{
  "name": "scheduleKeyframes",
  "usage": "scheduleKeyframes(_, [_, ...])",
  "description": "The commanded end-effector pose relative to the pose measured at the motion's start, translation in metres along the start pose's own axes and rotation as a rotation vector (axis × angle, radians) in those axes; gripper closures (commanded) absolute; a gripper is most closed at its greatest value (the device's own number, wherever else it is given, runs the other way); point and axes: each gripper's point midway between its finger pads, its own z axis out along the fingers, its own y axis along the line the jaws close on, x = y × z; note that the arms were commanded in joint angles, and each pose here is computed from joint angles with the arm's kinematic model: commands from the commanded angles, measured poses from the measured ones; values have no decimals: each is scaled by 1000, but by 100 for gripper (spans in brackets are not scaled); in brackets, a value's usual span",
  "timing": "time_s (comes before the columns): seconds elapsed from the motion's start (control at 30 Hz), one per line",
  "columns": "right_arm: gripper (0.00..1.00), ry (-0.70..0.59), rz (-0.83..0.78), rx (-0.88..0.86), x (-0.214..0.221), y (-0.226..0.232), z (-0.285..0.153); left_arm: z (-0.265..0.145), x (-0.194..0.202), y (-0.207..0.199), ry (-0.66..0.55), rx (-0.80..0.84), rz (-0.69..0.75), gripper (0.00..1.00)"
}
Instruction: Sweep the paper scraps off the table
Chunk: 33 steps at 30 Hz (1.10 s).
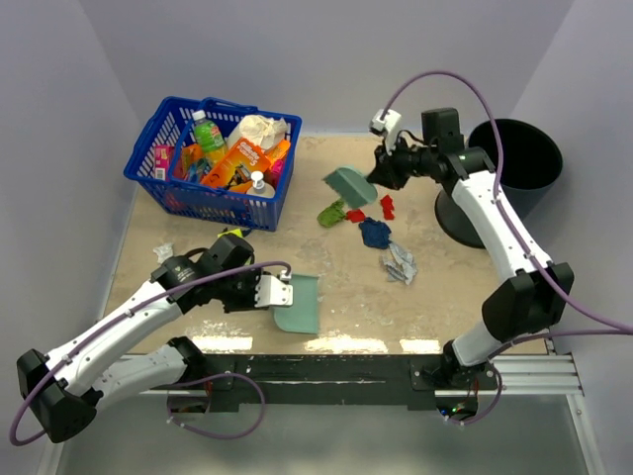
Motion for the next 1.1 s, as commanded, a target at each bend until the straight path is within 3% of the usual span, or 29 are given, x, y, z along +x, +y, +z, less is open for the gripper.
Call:
scheduleKeyframes(0.0, [100, 0, -611, 119, -23, -41, 36, -5, -24, 9, -94, -19, -16, 100])
scheduleKeyframes(0.1, [100, -10, -943, 256, -35, -60, 59, -7, -28, 12, -103, -25, -28, 100])
scheduleKeyframes(0.33, [100, -51, -1388, 272, -41, -50, 98, -16, -36, 29, -116, -78, -48, 100])
scheduleKeyframes(0.37, [100, -29, -1479, 246, -35, -47, 101, -17, -35, 31, -116, -83, -57, 100])
scheduleKeyframes(0.53, [100, 143, -1530, -89, 42, -15, 96, -20, -37, 40, -112, -106, -43, 100])
scheduleKeyframes(0.57, [100, 187, -1604, -142, 51, -12, 87, -22, -39, 42, -118, -115, -43, 100])
scheduleKeyframes(0.6, [100, 251, -1582, -232, 77, -6, 78, -25, -42, 46, -126, -129, -40, 100])
scheduleKeyframes(0.73, [100, 345, -1577, -347, 103, 3, 34, -27, -40, 53, -108, -146, -45, 100])
scheduleKeyframes(0.83, [100, 372, -1522, -380, 103, 8, 1, -25, -37, 53, -95, -150, -46, 100])
scheduleKeyframes(0.9, [100, 318, -1496, -288, 82, 4, -12, -22, -35, 54, -92, -157, -55, 100])
scheduleKeyframes(1.0, [100, 175, -1176, 55, 23, -20, -13, -17, -34, 59, -91, -185, -107, 100])
scheduleKeyframes(1.03, [100, 132, -908, 145, 17, -26, -11, -15, -34, 60, -89, -183, -125, 100])
scheduleKeyframes(1.07, [100, 98, -802, 232, 1, -36, -14, -10, -35, 62, -85, -177, -134, 100])
